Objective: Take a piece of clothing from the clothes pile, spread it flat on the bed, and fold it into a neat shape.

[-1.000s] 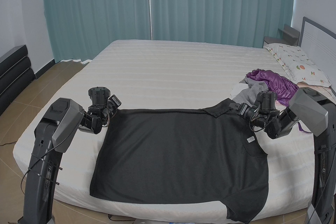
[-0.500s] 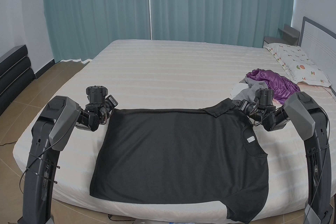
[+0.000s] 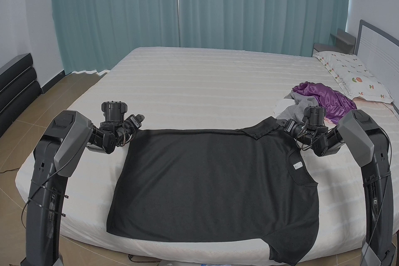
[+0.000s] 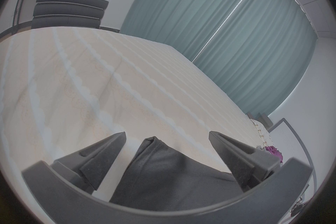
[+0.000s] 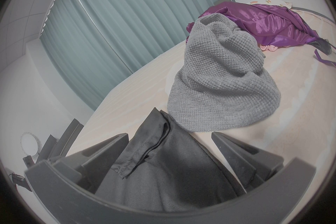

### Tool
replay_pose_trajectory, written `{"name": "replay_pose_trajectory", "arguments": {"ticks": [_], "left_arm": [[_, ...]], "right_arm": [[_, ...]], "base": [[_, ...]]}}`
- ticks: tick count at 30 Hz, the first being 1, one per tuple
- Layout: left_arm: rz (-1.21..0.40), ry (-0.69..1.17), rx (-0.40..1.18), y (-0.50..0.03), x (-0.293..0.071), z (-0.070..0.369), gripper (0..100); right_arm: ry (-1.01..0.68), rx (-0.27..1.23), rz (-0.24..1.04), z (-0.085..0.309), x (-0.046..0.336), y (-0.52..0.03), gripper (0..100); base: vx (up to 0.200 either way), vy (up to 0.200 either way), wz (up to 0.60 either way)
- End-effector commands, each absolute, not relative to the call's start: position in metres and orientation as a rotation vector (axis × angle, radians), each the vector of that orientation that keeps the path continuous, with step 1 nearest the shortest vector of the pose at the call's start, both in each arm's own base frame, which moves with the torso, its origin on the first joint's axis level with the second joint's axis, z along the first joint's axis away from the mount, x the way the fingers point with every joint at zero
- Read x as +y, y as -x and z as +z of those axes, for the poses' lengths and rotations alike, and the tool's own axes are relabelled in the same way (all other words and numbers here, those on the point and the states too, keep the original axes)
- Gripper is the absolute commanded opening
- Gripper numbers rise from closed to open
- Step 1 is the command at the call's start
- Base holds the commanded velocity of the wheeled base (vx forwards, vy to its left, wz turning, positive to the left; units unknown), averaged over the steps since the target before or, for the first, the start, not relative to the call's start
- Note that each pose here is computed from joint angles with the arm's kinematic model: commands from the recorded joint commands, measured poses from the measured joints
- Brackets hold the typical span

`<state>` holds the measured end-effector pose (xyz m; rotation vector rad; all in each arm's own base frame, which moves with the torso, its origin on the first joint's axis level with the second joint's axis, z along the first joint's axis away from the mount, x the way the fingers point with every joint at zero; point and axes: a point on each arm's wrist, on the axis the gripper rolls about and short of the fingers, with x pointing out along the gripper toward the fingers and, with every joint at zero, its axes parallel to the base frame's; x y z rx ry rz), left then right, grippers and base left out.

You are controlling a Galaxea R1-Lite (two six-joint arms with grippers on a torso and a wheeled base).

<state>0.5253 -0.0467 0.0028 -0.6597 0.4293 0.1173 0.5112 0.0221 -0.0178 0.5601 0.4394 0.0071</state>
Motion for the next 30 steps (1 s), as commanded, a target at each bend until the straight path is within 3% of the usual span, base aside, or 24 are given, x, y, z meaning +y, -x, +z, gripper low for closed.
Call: {"name": "replay_pose_trajectory", "arguments": {"ticks": [1,11,12,30], "left_arm": [[0.11,0.661,0.44,-0.525,-0.047,0.001,100],[0.061,0.669,0.459,-0.532,-0.056,-0.015,100],[0.062,0.668,0.462,-0.532,-0.056,-0.017,0],[0.152,0.696,0.357,-0.543,-0.05,-0.006,0]], "right_arm": [[-0.562,0.436,0.007,-0.016,0.022,-0.511,100],[-0.594,0.425,0.0,-0.01,0.02,-0.511,100],[-0.596,0.424,0.001,-0.009,0.02,-0.511,100],[-0.597,0.465,0.017,-0.03,0.024,-0.512,100]], "base": [[0.0,0.0,0.0],[0.0,0.0,0.0],[0.0,0.0,0.0],[0.0,0.0,0.0]]}}
